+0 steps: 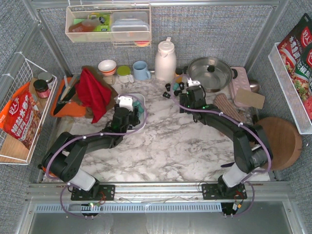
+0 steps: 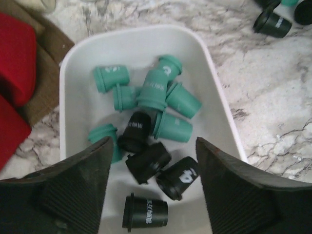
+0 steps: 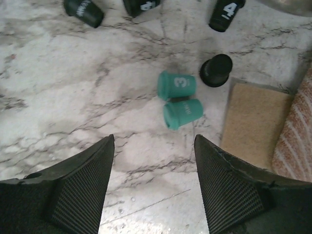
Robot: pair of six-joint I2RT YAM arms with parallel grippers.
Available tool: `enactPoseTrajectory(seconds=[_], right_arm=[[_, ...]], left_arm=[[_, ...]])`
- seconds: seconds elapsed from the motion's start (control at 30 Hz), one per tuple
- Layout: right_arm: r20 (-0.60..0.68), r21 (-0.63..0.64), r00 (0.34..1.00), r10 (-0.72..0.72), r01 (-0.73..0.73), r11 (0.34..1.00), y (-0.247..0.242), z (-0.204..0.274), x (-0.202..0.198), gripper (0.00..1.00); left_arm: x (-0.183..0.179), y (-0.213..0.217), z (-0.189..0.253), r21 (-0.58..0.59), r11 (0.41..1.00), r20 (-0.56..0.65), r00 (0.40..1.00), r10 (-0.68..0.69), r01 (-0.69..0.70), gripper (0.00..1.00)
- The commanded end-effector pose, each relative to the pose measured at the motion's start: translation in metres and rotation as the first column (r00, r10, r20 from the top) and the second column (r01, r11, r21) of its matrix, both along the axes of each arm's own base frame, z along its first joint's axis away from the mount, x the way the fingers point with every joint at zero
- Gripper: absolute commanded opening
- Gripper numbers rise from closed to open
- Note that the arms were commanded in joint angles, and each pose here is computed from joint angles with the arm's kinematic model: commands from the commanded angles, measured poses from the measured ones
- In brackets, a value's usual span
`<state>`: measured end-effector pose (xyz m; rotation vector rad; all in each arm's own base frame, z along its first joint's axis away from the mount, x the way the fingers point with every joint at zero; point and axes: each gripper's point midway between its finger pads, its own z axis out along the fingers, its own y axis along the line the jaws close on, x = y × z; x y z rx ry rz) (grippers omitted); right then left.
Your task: Mix the coffee capsules in the storage basket
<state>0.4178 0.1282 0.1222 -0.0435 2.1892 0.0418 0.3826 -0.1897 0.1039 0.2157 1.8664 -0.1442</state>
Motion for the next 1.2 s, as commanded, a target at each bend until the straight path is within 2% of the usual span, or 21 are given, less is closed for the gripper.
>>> enactPoseTrajectory(seconds=[0.0,0.1,0.13,0.3,0.43,0.8,1.03,1.17], right_arm=[[-0.055,-0.003,0.997,-0.047,0.047,0.999,-0.016,-0.017,0.010,0.72],[-0.121,0.024,0.991,-0.051,0.054,0.998,-0.024,-0.035,0.017,0.73],[-0.143,0.031,0.989,-0.049,0.054,0.998,-0.025,-0.041,0.018,0.74],[-0.243,0.142,0.970,-0.003,0.038,0.989,-0.026,-0.068,0.023,0.75],[-0.297,0.196,0.955,0.020,0.040,0.980,-0.025,-0.078,0.026,0.76],[-0.357,0.189,0.934,0.002,0.071,0.979,-0.027,-0.095,0.032,0.75],[-0.360,0.156,0.932,-0.049,0.112,0.981,-0.035,-0.097,0.030,0.70],[-0.368,0.145,0.928,-0.059,0.120,0.982,-0.036,-0.094,0.032,0.71]], left_arm=[[-0.006,0.015,-0.014,-0.030,0.994,-0.067,0.992,0.106,-0.108,0.84],[-0.006,0.021,-0.003,-0.043,0.990,-0.036,0.990,0.136,-0.137,0.98],[-0.006,0.022,0.002,-0.048,0.990,-0.026,0.990,0.135,-0.136,0.99],[-0.009,0.019,0.034,-0.086,0.992,0.057,0.994,0.095,-0.090,0.99],[-0.013,0.019,0.042,-0.095,0.993,0.079,0.994,0.082,-0.075,0.99],[-0.017,0.020,0.037,-0.109,0.991,0.071,0.994,0.079,-0.071,0.99],[-0.018,0.019,0.034,-0.112,0.991,0.064,0.995,0.075,-0.067,0.99],[-0.018,0.017,0.033,-0.119,0.991,0.060,0.996,0.066,-0.058,0.99]])
